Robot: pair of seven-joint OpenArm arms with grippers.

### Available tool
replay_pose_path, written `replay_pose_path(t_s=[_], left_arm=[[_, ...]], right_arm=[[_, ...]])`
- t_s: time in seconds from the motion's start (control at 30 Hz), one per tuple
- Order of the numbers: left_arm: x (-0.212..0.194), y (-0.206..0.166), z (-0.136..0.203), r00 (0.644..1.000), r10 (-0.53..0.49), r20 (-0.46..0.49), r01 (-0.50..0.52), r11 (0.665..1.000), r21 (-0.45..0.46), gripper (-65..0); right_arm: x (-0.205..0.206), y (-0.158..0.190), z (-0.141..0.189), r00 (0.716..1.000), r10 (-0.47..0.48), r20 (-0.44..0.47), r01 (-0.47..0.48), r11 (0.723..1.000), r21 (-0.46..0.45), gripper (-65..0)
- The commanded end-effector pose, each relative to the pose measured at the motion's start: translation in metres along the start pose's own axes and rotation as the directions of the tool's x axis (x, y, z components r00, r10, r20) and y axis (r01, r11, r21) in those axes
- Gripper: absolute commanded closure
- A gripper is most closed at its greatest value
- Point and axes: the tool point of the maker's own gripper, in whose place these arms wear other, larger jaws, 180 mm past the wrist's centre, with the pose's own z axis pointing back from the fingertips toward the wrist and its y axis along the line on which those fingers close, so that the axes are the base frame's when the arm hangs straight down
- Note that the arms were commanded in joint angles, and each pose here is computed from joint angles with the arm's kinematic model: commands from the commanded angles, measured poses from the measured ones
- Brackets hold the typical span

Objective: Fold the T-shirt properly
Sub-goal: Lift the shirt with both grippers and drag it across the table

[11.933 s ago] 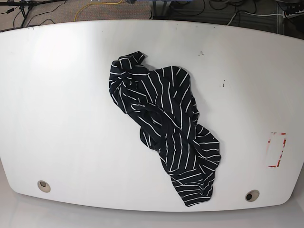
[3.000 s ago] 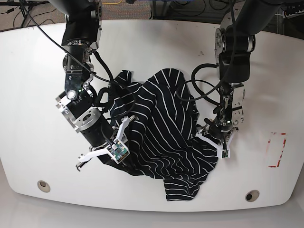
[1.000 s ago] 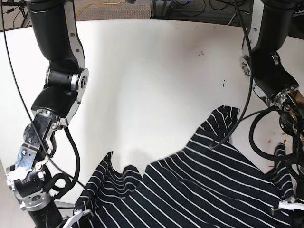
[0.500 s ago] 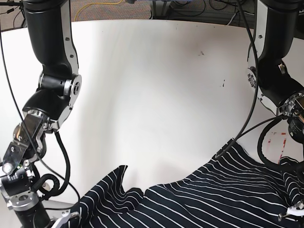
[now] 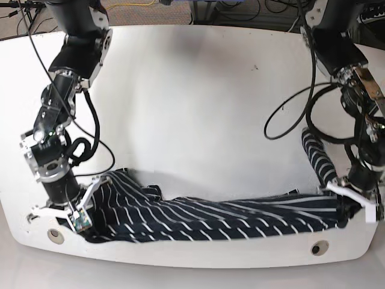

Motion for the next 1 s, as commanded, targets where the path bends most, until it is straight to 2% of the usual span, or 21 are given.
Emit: replay_pose_path(t_s=[0.0,0.2,0.47,0.7,0.97], left_arm=[[-0.015,0.005,0.009,1.0,0.012,-0.01,-0.012,1.0,-0.003,0.0],[-0.092,0.01,0.032,0.98,0.034,-0.198,-0.04,0.999,-0.024,0.0],[-0.155,0.016,0.067,0.925,0.019,-0.379,-0.047,0.997,-0.065,0.0],[-0.193,0.024,0.092,0.872,-0.005,-0.49,-0.028,0.998,-0.059,0.0],[-0.221,0.032,0.117,0.822,-0.005,-0.57,-0.021,0.999,-0.039,0.0]], right_arm=[[-0.001,0.004,0.01,0.999,-0.025,0.024,0.025,1.0,-0.014,-0.2],[-0.059,0.039,0.027,0.99,-0.087,-0.113,0.093,0.995,0.041,-0.2],[-0.103,0.078,0.054,0.967,-0.153,-0.202,0.173,0.981,0.087,-0.2],[-0.13,0.111,0.078,0.941,-0.211,-0.264,0.249,0.961,0.119,-0.2],[-0.155,0.137,0.102,0.914,-0.217,-0.344,0.283,0.947,0.154,-0.2]])
